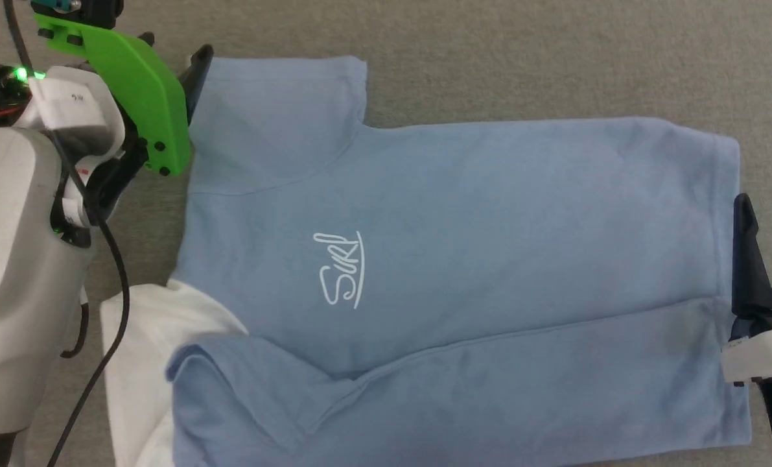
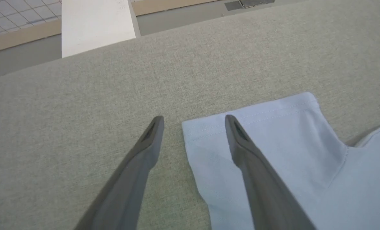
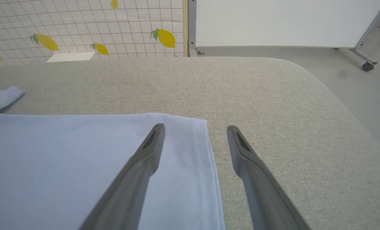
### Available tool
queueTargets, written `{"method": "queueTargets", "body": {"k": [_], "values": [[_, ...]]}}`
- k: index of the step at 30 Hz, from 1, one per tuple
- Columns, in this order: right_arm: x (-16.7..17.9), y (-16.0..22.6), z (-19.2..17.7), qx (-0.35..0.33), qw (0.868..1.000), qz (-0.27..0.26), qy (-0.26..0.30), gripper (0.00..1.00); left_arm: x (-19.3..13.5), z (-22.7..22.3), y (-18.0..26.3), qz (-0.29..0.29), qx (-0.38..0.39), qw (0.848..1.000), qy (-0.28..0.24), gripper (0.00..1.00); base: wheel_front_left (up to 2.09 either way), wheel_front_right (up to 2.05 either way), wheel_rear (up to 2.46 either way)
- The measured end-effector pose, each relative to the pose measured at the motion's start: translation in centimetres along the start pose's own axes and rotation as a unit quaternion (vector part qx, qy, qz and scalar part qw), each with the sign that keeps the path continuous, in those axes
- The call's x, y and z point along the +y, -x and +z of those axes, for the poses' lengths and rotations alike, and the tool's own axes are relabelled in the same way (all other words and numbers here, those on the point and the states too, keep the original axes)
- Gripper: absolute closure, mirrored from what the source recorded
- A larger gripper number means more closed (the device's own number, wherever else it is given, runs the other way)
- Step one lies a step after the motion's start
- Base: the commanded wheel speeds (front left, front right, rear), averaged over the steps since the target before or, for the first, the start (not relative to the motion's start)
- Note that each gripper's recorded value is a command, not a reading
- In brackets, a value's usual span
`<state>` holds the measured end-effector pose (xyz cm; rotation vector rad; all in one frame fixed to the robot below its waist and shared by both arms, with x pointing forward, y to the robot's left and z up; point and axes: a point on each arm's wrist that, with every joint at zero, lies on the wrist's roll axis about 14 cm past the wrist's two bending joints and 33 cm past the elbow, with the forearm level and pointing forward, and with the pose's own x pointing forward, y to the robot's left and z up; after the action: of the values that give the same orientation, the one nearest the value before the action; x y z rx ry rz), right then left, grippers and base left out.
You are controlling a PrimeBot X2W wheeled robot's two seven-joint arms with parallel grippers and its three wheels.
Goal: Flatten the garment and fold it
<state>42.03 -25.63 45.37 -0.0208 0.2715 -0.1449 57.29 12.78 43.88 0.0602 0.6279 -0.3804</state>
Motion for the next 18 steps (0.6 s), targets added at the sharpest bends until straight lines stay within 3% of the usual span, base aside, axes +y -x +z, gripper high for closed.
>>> {"method": "queueTargets", "body": {"k": [6, 7, 8, 9, 14, 18], "values": [[-1.3, 0.1, -1.7, 0.027, 0.999, -0.02, 0.003, 0.0, -0.1, -3.9, -2.8, -0.005, 0.082, 0.997, 0.009, 0.0, 0.0, 0.0, 0.0], [-1.5, 0.1, -2.0, 0.031, 0.999, -0.024, 0.004, 0.0, -0.3, -4.7, -3.1, -0.009, 0.1, 0.995, 0.013, 0.11, 0.0, 0.0, 0.0], [-1.7, 0.1, -2.1, 0.034, 0.999, -0.026, 0.005, 0.0, -0.4, -5.0, -3.3, -0.011, 0.105, 0.994, 0.013, 0.29, 0.0, 0.0, 0.0], [-1.8, 0.1, -2.3, 0.037, 0.999, -0.028, 0.005, 0.0, -0.3, -5.0, -3.5, -0.01, 0.104, 0.994, 0.01, 1.0, 0.0, 0.0, 0.0], [-2.1, -0.1, -2.5, 0.042, 0.999, -0.032, 0.007, 0.0, -0.2, -4.9, -4.3, -0.014, 0.093, 0.995, 0.009, 1.0, 0.0, 0.0, 0.0], [-1.8, -1.2, -0.6, 0.019, 1.0, -0.013, 0.017, 0.0, -0.1, -4.5, -4.3, -0.013, 0.076, 0.997, 0.012, 1.0, 0.0, 0.0, 0.0]]}}
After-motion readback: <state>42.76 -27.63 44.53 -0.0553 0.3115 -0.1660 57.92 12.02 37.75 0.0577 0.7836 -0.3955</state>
